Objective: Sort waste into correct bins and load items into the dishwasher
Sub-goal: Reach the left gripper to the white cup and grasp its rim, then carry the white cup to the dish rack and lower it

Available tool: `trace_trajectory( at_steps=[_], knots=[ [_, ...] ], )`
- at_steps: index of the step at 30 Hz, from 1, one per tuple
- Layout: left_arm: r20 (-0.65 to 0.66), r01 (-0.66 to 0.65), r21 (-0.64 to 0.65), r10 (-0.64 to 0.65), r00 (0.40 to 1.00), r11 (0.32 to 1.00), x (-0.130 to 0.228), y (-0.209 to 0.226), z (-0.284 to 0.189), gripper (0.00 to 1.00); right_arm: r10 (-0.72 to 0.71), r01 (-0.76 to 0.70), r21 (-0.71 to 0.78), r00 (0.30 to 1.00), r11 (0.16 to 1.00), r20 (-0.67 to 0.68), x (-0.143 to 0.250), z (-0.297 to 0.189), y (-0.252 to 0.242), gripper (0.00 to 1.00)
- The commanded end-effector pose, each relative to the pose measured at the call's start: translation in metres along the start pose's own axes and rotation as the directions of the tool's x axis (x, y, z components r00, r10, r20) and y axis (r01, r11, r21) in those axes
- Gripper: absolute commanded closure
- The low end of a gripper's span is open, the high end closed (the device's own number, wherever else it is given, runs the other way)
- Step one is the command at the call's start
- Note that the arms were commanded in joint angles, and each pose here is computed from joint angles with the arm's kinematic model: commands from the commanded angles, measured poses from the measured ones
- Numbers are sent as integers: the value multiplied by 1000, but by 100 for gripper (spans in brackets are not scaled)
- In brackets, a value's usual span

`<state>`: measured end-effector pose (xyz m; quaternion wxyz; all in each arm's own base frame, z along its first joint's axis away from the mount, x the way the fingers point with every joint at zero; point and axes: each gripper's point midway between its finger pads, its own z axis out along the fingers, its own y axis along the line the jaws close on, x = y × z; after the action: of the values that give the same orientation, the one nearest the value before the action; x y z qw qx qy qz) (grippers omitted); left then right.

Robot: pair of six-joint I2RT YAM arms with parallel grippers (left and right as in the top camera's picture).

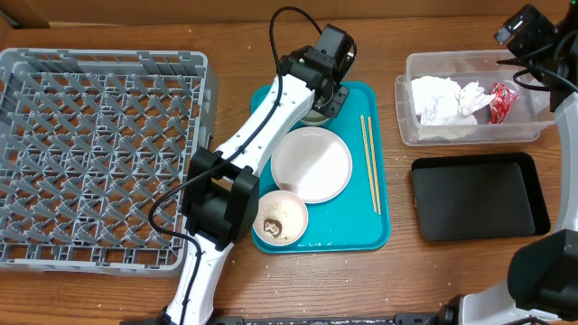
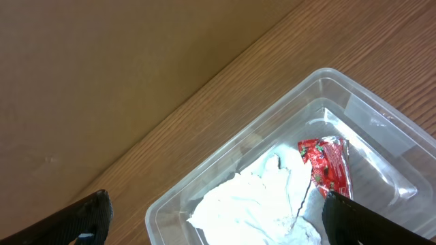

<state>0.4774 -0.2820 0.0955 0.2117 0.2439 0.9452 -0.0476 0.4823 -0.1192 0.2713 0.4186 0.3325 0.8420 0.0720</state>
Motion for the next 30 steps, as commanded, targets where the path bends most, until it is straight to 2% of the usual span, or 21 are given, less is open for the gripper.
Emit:
trace_trajectory(
  at_steps=[1,5,11,14,16,18,21,25,30],
  knots=[
    [-19,23,4,-23,1000,1000,6,2,6,63,5,-4,-7,999,1000,34,-10,-10,3,0],
    [-27,21,-66,-23,999,998,8,14,11,62,5,-4,-7,999,1000,34,-10,-10,3,0],
    [-43,19,-84,-23,999,996,13,17,25,65,5,-4,-7,999,1000,34,-10,-10,3,0],
    [-26,22,-83,-24,999,996,8,17,24,71,5,-4,-7,999,1000,34,-10,-10,3,0],
    [-23,22,-83,-24,999,996,8,17,24,80,5,-4,-7,999,1000,34,-10,-10,3,0],
    [-22,22,-83,-24,999,996,7,17,24,95,5,-4,-7,999,1000,34,-10,-10,3,0],
    [-7,32,-83,-33,999,996,1,17,18,96,5,-4,-7,999,1000,34,-10,-10,3,0],
    [51,89,-78,-85,995,993,-23,19,-13,96,5,-4,-7,999,1000,34,-10,-10,3,0],
    [180,195,-66,-180,967,979,-62,39,-85,96,5,-4,-7,999,1000,34,-10,-10,3,0]
  ],
)
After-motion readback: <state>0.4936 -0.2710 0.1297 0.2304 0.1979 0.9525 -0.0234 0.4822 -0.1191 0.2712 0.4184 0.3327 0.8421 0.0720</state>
